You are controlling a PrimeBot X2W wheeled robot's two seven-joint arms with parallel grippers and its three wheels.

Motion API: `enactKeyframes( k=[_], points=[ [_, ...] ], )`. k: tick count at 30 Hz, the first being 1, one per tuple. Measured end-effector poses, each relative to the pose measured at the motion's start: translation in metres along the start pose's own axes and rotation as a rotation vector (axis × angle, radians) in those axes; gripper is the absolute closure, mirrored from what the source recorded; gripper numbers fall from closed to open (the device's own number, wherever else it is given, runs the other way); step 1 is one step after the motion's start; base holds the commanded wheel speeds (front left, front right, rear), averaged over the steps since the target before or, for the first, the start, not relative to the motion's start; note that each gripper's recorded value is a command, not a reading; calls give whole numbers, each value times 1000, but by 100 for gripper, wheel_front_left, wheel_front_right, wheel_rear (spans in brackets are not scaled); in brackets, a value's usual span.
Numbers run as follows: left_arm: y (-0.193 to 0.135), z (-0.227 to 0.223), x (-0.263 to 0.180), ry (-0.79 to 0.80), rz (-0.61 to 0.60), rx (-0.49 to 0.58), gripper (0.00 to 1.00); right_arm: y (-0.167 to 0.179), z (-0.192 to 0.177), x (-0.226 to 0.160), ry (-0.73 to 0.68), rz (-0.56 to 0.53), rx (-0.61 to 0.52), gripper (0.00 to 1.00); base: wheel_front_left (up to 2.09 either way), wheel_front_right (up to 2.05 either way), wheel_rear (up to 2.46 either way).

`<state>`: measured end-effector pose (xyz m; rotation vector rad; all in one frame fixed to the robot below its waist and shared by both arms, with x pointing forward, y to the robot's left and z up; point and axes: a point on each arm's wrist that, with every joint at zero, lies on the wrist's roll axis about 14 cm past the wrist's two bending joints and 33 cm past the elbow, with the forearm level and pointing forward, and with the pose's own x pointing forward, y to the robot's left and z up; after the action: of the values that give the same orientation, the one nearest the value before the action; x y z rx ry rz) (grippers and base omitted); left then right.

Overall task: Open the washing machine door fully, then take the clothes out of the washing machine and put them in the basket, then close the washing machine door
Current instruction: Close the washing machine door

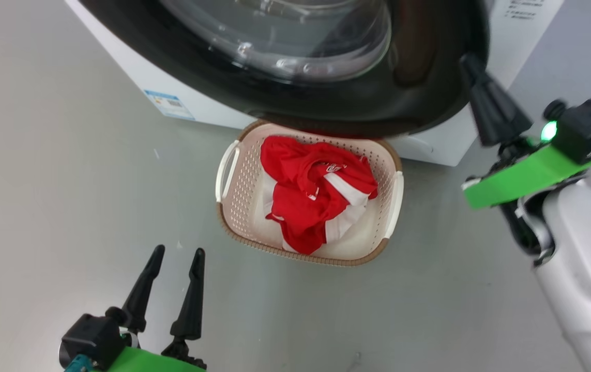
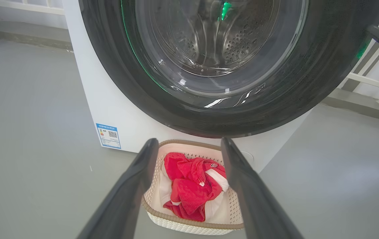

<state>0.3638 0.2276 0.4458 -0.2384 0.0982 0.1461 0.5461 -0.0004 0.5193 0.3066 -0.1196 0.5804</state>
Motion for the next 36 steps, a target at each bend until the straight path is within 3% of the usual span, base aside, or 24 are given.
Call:
enactKeyframes(
  k=[16, 30, 31, 33, 35, 36],
  points=[
    [5, -4, 16, 12, 16, 8, 0, -39, 16, 38, -110, -76, 16, 100, 0, 0, 0],
    [4, -5, 16, 15, 13, 5, 0, -27, 14, 39, -94, -42, -4, 100, 0, 0, 0],
    [4, -4, 16, 12, 11, 5, 0, -23, 13, 37, -86, -31, -11, 96, 0, 0, 0],
    [3, -1, 15, 3, 8, 3, 0, -15, 7, 30, -58, -12, -19, 78, 0, 0, 0],
    [2, 1, 14, -3, 5, 9, 0, -10, -3, 17, -17, -3, -25, 38, 0, 0, 0],
    [2, 2, 13, -5, 2, 13, 0, -10, -8, 10, 2, -8, -26, 7, 0, 0, 0]
  ],
)
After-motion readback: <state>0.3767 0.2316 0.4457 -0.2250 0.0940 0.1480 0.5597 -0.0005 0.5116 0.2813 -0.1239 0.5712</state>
